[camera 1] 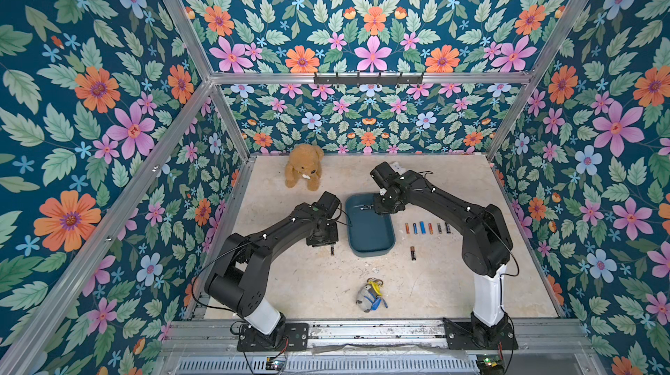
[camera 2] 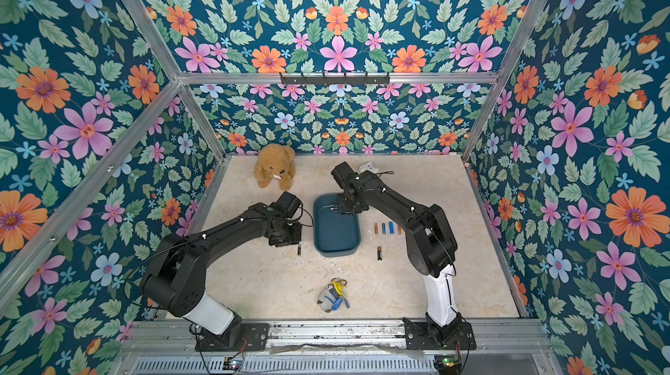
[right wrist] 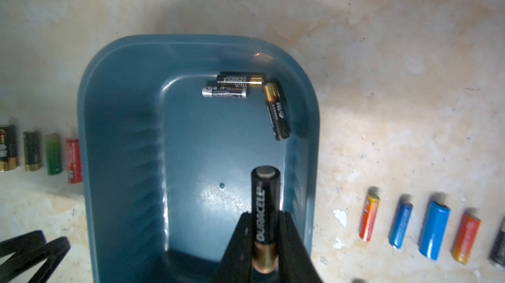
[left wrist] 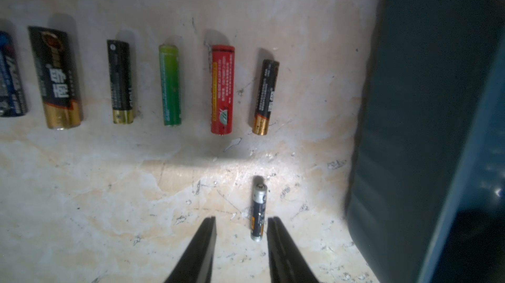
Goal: Take the batteries out of the storage box
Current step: Pick up the battery from the storage box, then place the battery at the center of the board.
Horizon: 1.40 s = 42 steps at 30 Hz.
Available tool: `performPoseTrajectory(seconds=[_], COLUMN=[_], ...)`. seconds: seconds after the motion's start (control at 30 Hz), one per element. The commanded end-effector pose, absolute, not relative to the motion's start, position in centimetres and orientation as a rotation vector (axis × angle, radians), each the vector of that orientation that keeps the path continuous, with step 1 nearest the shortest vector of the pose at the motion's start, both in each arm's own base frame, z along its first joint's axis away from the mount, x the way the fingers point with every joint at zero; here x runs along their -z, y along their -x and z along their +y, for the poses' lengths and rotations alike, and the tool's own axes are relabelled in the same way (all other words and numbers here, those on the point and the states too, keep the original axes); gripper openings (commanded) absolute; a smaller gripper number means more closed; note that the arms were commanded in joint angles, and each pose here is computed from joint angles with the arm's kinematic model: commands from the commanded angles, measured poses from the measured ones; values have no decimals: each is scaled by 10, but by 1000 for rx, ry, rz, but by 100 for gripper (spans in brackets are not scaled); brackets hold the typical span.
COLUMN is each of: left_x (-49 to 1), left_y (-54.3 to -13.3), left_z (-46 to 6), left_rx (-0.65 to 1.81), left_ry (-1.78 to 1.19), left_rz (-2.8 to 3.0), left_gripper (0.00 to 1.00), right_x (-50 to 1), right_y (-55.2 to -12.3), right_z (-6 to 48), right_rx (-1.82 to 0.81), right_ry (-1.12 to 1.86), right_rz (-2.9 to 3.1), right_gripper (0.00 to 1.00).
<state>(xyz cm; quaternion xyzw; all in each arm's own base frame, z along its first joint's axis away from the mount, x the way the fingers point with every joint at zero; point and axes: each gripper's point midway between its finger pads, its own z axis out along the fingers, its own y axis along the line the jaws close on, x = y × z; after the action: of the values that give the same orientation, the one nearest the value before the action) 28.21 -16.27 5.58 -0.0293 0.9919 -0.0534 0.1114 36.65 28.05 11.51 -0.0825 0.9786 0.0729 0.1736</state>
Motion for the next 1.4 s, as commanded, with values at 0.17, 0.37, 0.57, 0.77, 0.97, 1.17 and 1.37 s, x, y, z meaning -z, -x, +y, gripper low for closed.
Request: performPoseTrajectory(seconds=[0.17,0.37,0.57,0.77,0.97,1.17,1.37], left_x=[-59,-69,-72,-72,-70,-72,-70], left_y=[-285,-290,-293,-292,-292,-292,-292], left_z=[-167,-173,-176,-174,-174,-173,-173], left_rx=[169,214,228,214,206,201,196], left_ry=[52,68,68,61,58,57,54], left_rz=[2920,2892,2891,2898,2906,2904,2911], left_gripper=[38,39,39,39,39,39,39], right_x=[-129,-120,-93,-70,-52,-38,-28], right_y=[-339,-309,-280,-254,-241,-235,-230], right_z=[230,182,160,152,152,154,150], right_rx=[-160,-144,-125,-144,-180,-199,-162], right_ry=[92,-35,-56,-60,-57,-28,4], right_rz=[2736,2750,2805,2857,2898,2930,2960], right_gripper=[19,19,19,19,20,19,20])
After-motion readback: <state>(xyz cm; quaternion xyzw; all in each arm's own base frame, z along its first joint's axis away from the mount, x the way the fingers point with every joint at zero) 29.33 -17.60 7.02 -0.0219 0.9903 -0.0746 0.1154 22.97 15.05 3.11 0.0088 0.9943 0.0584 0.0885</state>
